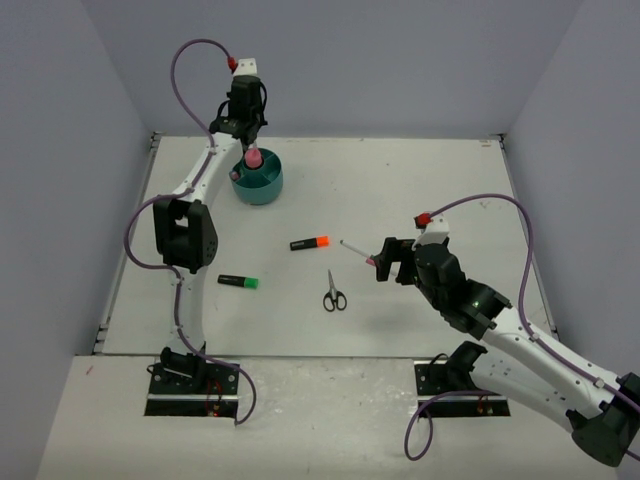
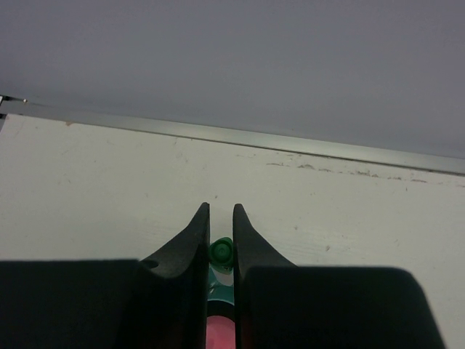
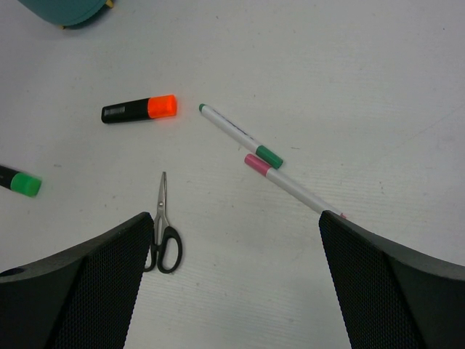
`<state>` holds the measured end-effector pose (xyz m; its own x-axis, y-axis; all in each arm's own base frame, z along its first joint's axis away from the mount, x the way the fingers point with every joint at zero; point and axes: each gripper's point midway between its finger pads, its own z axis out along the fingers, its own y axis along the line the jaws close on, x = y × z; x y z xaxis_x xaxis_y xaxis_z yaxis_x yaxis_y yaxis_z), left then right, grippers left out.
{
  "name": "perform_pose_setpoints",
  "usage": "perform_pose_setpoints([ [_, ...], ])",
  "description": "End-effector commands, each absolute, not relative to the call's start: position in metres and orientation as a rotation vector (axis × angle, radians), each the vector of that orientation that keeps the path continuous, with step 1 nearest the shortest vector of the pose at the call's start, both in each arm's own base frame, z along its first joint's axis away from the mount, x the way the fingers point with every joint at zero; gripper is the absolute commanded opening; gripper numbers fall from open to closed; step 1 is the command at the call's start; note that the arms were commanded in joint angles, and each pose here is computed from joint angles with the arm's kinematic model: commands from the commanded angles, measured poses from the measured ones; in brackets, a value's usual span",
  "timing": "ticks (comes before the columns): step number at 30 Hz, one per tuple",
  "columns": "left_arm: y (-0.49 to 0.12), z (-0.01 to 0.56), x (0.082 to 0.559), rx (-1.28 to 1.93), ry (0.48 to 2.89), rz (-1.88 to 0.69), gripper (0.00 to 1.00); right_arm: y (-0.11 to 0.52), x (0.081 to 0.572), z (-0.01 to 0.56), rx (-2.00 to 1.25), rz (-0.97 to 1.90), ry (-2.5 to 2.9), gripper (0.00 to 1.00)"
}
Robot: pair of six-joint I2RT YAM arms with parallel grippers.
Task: Sort the stationery into containers
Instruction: Place the pen in the storage box.
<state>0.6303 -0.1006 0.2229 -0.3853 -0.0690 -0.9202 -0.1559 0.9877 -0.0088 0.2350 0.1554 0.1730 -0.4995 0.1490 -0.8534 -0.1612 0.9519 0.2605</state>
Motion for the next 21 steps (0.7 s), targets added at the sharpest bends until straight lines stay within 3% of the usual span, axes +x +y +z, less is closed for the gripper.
perform_pose_setpoints([
  [1,-0.098,0.254,0.631,-0.179,1.894,0.059,0.0,0.153,0.24,0.183,0.035,0.371,2.033,0.99],
  [21,-0.103,0.265,0.628,-0.176,1.879,0.016,0.0,0.154,0.24,0.182,0.027,0.369,2.038,0.99],
])
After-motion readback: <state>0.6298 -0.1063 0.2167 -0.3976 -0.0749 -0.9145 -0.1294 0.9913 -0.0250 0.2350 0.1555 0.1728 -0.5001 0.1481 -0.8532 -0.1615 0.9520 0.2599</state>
